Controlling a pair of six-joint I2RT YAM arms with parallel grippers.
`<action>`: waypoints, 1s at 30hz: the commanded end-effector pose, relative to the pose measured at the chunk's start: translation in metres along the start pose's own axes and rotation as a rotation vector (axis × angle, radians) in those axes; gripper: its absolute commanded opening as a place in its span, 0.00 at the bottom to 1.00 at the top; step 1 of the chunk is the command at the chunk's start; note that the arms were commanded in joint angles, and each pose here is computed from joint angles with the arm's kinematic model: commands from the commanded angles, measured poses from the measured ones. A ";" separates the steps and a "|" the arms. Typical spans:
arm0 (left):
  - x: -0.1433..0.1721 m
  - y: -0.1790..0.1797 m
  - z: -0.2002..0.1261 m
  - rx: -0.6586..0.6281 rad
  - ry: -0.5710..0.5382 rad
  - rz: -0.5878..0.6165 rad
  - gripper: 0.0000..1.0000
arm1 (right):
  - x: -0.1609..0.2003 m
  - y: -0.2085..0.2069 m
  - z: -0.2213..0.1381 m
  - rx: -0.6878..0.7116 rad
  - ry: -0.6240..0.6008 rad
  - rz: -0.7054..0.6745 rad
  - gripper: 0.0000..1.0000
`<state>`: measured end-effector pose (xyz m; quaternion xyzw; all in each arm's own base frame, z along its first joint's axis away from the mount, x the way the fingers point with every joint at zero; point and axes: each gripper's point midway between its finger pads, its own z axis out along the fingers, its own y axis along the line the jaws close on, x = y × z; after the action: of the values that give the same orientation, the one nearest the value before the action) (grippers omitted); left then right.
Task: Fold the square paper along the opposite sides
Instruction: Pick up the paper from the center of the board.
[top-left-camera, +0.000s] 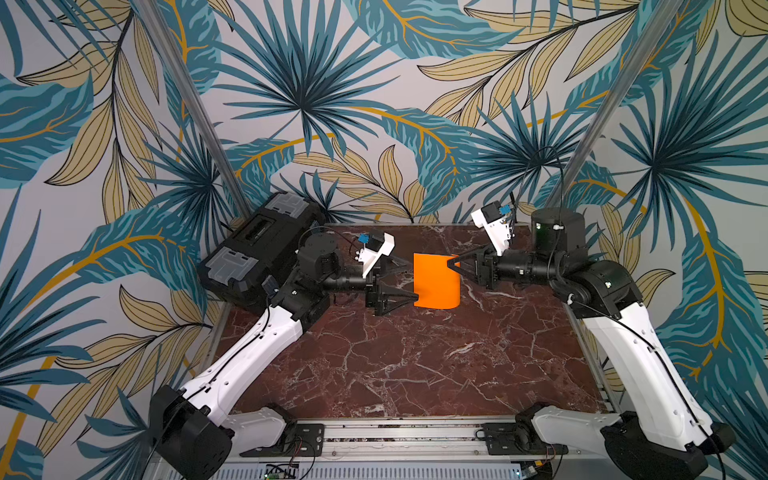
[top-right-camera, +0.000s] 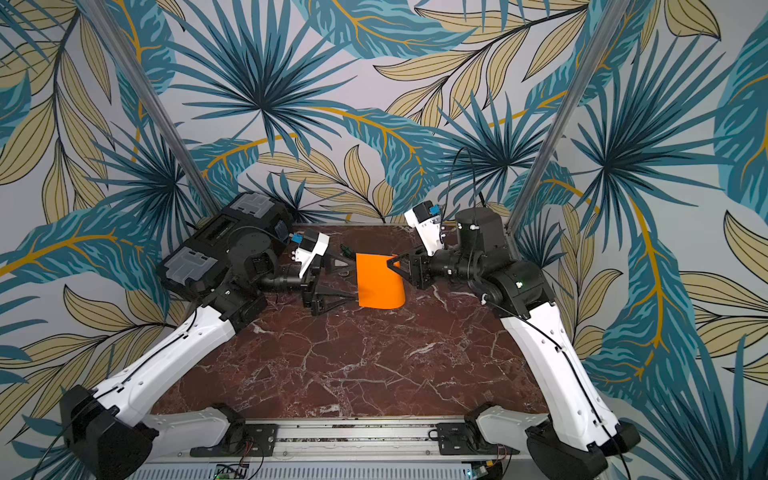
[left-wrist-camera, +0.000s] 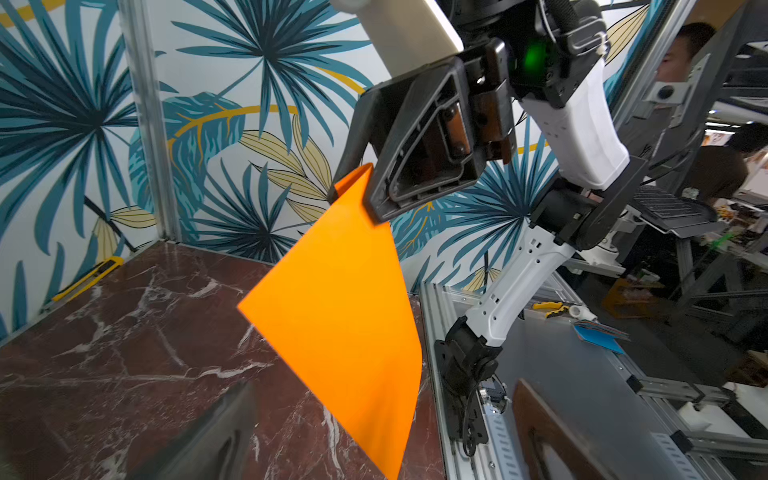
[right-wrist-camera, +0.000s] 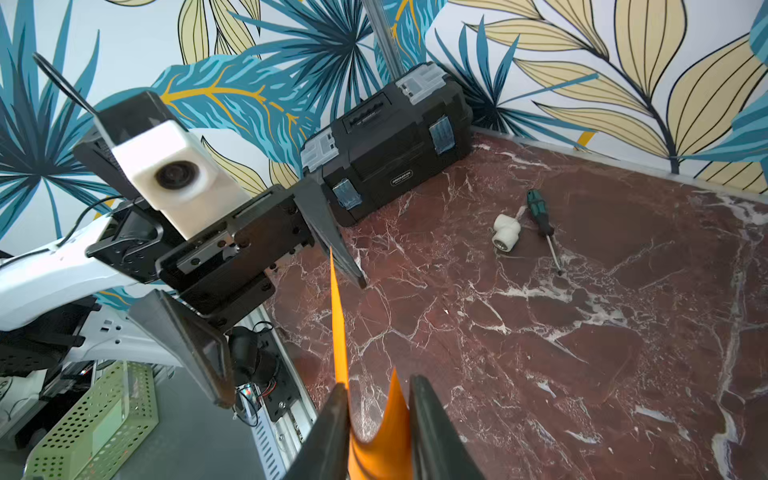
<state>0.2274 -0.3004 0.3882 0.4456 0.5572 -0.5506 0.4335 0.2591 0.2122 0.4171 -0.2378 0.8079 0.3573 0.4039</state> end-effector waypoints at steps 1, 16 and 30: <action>-0.019 -0.015 -0.001 0.088 -0.038 0.045 1.00 | 0.001 0.010 -0.003 -0.023 0.012 -0.025 0.30; -0.023 -0.017 0.001 0.119 -0.066 0.005 0.68 | -0.010 0.014 -0.003 -0.014 -0.007 -0.067 0.30; -0.022 -0.013 0.004 0.106 -0.081 -0.011 0.36 | -0.019 0.015 0.000 -0.014 -0.018 -0.085 0.30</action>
<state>0.2195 -0.3038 0.4156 0.4432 0.5139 -0.5993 0.4247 0.2597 0.2227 0.4340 -0.2623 0.7965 0.3530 0.4150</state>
